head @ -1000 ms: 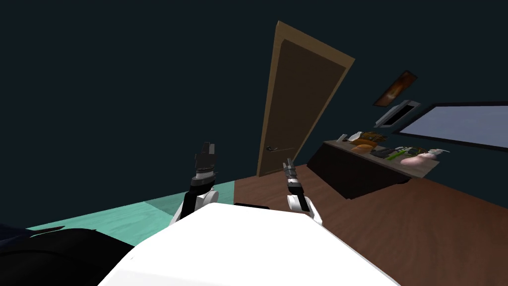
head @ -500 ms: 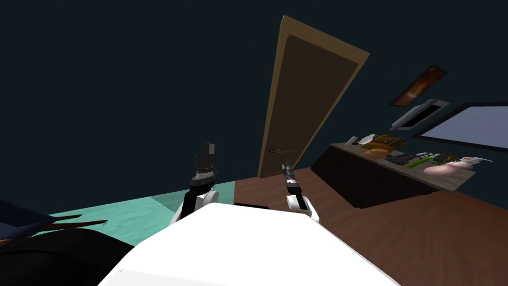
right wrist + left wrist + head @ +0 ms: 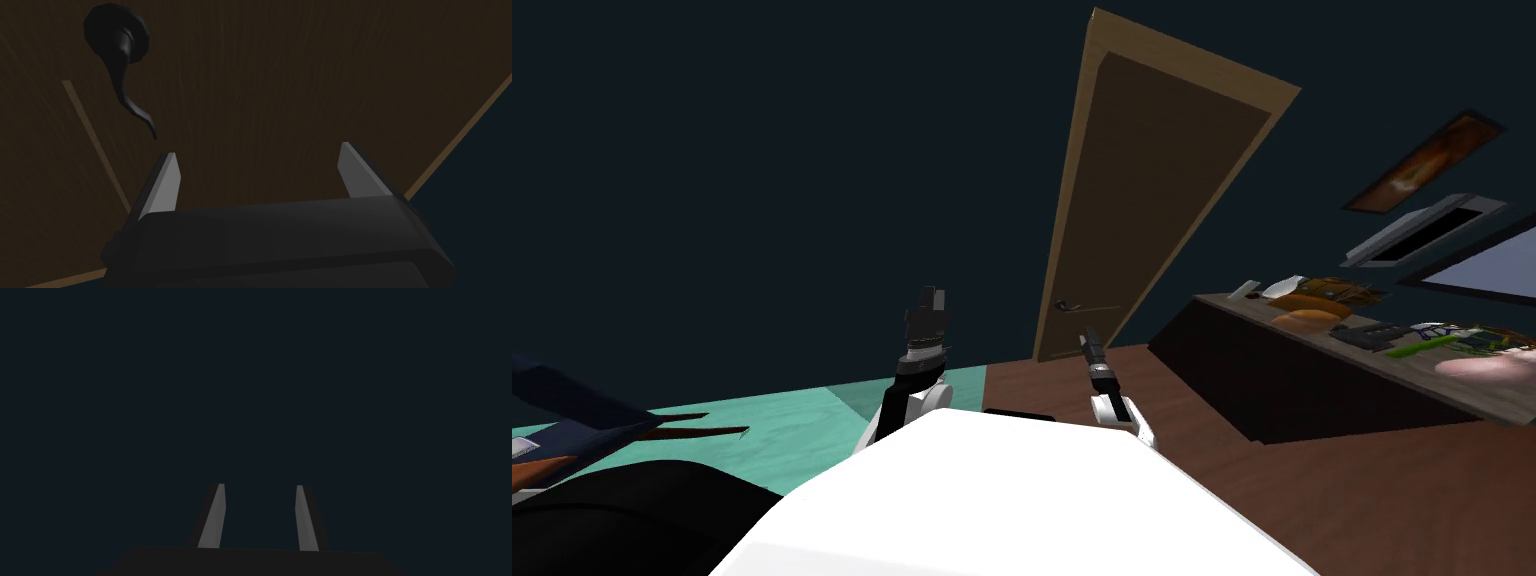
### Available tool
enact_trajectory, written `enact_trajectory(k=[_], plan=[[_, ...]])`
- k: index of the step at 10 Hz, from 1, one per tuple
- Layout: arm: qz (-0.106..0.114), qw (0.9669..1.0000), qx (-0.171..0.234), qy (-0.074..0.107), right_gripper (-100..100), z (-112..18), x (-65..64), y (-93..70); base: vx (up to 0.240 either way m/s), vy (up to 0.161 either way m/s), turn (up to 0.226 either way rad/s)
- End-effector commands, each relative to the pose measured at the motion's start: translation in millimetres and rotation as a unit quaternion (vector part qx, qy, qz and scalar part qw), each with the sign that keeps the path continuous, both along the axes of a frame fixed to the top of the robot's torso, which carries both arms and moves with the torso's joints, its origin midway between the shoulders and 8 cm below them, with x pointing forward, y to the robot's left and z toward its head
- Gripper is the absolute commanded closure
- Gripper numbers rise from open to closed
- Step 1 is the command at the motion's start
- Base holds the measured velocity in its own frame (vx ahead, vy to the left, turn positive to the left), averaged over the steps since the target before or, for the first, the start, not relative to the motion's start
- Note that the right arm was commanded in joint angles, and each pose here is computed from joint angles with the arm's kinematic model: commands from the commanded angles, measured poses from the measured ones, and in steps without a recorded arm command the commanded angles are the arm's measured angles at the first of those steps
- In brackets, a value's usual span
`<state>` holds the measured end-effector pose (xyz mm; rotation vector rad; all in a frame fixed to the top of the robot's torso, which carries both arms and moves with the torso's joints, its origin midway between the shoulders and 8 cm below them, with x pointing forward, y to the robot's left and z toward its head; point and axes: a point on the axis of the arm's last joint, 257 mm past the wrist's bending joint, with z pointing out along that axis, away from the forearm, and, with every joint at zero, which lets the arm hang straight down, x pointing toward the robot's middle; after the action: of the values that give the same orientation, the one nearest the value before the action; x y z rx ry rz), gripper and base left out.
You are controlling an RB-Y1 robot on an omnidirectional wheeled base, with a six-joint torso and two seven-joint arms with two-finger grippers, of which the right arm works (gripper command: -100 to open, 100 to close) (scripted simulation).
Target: Pull the door open
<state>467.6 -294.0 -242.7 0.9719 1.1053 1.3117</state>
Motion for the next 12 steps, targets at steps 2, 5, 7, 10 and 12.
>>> enact_trajectory(k=[2, 5, 7, 10, 12], plan=[[0.001, 0.9998, -0.004, 0.018, -100, -18.9, 3.9, -7.3, 0.049, -0.034, 0.118], [0.000, 0.9993, -0.007, 0.038, -100, -40.1, 5.1, -15.0, 0.060, -0.047, 0.082], [0.000, 0.9989, -0.009, 0.046, -100, -48.4, 5.6, -18.7, 0.046, -0.028, 0.060], [-0.002, 0.9981, -0.013, 0.060, -100, -63.1, 6.3, -26.0, 0.048, -0.044, 0.086], [-0.003, 0.9972, -0.016, 0.073, -100, -76.2, 6.2, -33.2, 0.070, -0.052, 0.114]])
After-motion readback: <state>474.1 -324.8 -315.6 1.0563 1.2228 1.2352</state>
